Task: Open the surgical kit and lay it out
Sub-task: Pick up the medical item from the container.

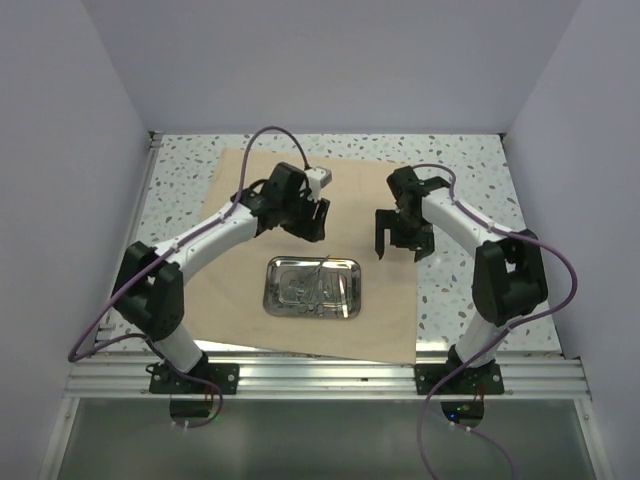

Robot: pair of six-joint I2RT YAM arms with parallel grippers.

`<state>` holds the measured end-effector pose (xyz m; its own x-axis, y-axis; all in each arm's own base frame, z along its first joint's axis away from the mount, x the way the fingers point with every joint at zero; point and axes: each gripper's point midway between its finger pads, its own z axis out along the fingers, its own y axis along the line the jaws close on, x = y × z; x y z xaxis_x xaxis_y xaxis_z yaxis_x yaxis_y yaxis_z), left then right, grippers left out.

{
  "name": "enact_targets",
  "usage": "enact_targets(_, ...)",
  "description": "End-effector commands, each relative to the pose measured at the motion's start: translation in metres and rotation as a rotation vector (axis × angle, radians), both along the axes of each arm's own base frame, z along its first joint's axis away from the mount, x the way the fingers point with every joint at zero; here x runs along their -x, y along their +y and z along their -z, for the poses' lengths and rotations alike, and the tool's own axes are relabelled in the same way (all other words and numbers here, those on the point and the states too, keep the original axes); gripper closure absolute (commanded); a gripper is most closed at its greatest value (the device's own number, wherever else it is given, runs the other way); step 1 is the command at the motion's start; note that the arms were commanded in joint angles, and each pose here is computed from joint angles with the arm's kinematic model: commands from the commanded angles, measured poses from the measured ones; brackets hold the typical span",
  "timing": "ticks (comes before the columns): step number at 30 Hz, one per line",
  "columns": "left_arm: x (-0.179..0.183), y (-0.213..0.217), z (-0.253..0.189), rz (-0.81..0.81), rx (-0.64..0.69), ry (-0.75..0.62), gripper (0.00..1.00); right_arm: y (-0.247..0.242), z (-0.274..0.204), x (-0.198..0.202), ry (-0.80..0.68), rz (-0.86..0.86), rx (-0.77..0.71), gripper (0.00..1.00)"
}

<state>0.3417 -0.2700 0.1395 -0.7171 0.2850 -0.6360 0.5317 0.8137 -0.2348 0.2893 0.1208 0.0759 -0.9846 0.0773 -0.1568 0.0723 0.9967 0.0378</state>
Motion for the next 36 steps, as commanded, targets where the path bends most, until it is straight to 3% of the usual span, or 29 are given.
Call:
enact_targets(1,0.034,0.007,0.035,0.049,-0.027,0.060,0.41,0.004,-0.014,-0.003,-0.054,-0.020,-0.046,0.05)
enact_targets(8,0.056,0.015,0.068,0.056,-0.132,0.088,0.46,0.005,-0.015,0.004,-0.047,-0.034,-0.062,0.05)
enact_targets(22,0.052,0.012,0.098,0.090,-0.250,0.079,0.51,0.002,-0.015,0.008,-0.047,-0.021,-0.052,0.05)
enact_targets(31,0.052,0.003,0.111,0.119,-0.248,0.096,0.53,0.002,-0.011,0.007,-0.030,-0.022,-0.042,0.05)
enact_targets(36,0.047,0.004,0.129,0.096,-0.283,0.113,0.59,0.003,-0.009,0.003,-0.027,-0.022,-0.041,0.05)
